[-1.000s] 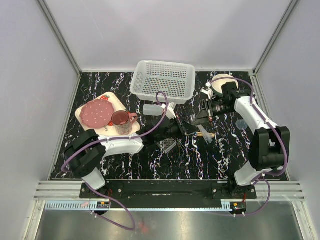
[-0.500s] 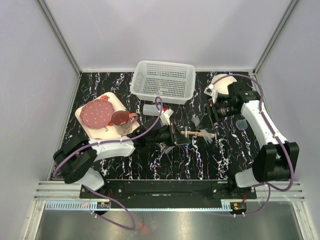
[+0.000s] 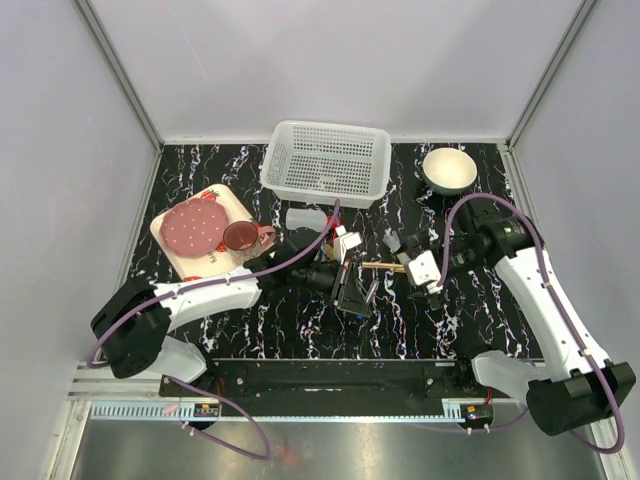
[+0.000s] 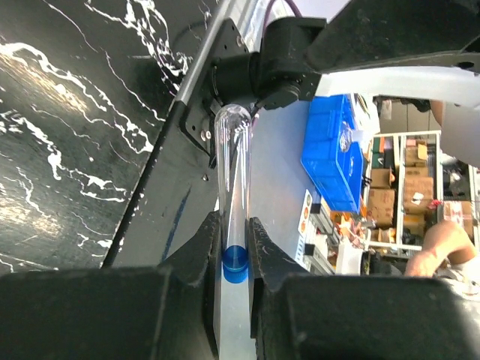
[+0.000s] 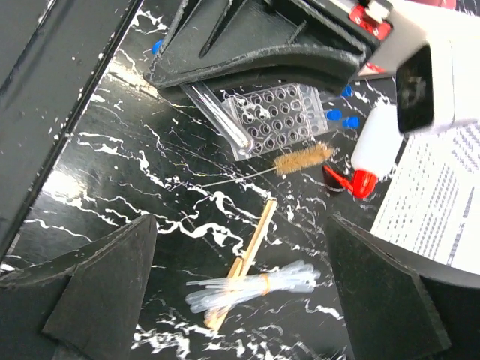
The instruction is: Organize the chemistry lab equipment
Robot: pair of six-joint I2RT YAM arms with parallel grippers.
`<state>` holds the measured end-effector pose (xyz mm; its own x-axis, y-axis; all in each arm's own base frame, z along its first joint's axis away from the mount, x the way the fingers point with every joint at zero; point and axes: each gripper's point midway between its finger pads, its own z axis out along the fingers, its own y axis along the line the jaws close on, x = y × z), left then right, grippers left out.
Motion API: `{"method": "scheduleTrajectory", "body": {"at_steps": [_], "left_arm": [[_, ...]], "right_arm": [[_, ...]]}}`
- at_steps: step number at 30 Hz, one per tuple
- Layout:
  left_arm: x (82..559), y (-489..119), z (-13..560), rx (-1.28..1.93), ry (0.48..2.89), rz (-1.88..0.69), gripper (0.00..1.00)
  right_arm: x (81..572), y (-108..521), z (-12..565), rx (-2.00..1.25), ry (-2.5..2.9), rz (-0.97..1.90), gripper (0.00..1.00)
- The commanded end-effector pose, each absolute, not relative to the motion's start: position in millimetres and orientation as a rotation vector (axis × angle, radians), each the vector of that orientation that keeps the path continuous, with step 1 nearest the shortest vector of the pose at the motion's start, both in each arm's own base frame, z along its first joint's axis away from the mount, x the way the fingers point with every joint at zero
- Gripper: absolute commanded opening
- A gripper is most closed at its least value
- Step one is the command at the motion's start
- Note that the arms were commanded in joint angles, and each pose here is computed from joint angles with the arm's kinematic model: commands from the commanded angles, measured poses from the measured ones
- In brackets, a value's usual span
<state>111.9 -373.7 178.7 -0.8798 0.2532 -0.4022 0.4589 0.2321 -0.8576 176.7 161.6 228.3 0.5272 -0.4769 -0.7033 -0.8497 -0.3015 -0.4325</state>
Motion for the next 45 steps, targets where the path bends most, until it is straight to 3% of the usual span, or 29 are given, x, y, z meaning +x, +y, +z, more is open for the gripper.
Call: {"method": "scheduleTrajectory", "body": {"at_steps": [1,22,31,32,33,36,45], "left_arm": [[97,-378,192,0.822,2.293,-1.823,0.01],[101,-416,211,0.830,2.221,-1.950,0.02],[102,-419,213,0.821,2.220,-1.950,0.07],[102,-419,213,0.817,2.219,-1.947,0.08],[102,-419,213,0.811,2.221,-1.946,0.09],[102,-417,211,0.798,2.227,-1.937,0.15],[121,-392,231,0.651,2.124,-1.813,0.63]], "right_arm": [[147,170,224,-2.198,0.721,0.575,0.96],[131,173,167,-2.422,0.585,0.538,0.66],[130,171,163,-2.413,0.596,0.512,0.36],[130,172,164,-2.409,0.596,0.509,0.31],[129,172,163,-2.405,0.598,0.511,0.16],[127,172,162,-2.386,0.597,0.501,0.01],[121,179,172,-2.253,0.766,0.573,0.00]]}}
